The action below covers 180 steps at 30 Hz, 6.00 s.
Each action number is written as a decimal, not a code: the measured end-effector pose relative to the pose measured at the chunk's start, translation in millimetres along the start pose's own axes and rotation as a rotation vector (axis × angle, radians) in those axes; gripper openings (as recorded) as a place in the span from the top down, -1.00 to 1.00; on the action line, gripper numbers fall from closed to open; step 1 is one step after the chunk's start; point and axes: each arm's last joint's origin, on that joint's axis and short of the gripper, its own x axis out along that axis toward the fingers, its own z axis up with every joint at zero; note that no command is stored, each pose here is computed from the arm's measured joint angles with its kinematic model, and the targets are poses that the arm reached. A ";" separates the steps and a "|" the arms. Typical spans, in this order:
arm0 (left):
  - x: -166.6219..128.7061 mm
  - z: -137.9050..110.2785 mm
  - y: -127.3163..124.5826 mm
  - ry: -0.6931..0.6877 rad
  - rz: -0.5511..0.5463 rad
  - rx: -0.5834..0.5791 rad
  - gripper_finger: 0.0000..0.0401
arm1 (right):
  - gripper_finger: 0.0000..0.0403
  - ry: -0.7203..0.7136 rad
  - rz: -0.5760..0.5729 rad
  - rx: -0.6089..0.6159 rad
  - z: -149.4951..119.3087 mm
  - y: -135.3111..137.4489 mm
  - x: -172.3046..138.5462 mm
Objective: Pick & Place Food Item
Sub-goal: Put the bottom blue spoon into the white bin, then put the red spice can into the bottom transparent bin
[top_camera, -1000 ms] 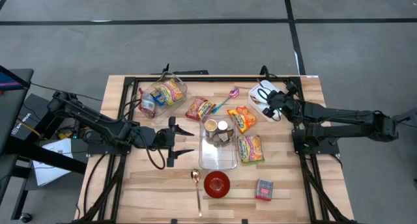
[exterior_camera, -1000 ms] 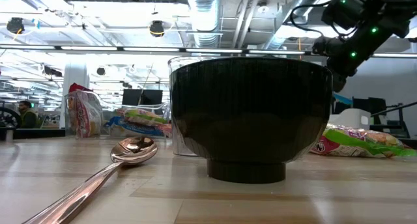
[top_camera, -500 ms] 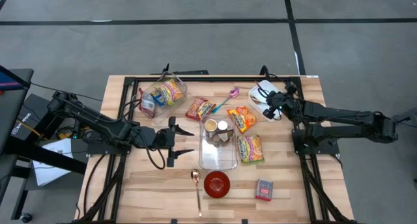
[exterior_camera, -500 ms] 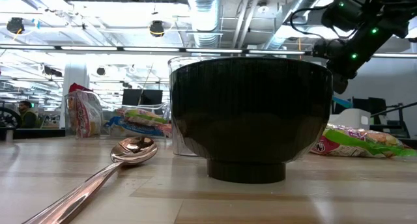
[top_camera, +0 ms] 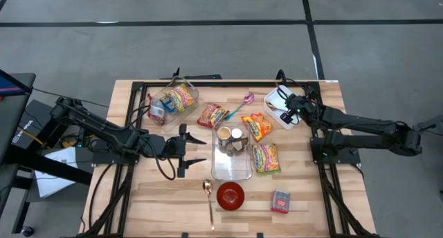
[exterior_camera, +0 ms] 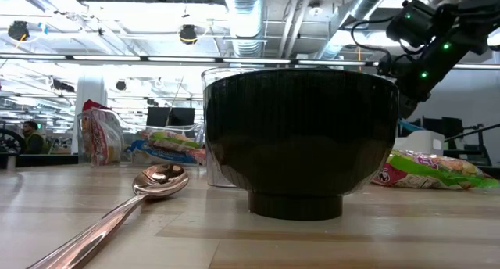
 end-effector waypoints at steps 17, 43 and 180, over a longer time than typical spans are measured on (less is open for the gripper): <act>0.0 0.0 0.0 0.000 0.000 0.000 -0.28 | 1.00 0.028 0.002 0.009 -13.5 2.3 8.9; 0.0 0.2 0.0 -0.001 0.000 -0.001 -0.28 | 0.98 0.158 0.010 -0.126 -20.8 16.6 29.4; 0.3 -0.8 0.5 0.007 0.002 0.033 -0.28 | 1.00 0.558 0.151 0.186 12.9 15.4 -9.4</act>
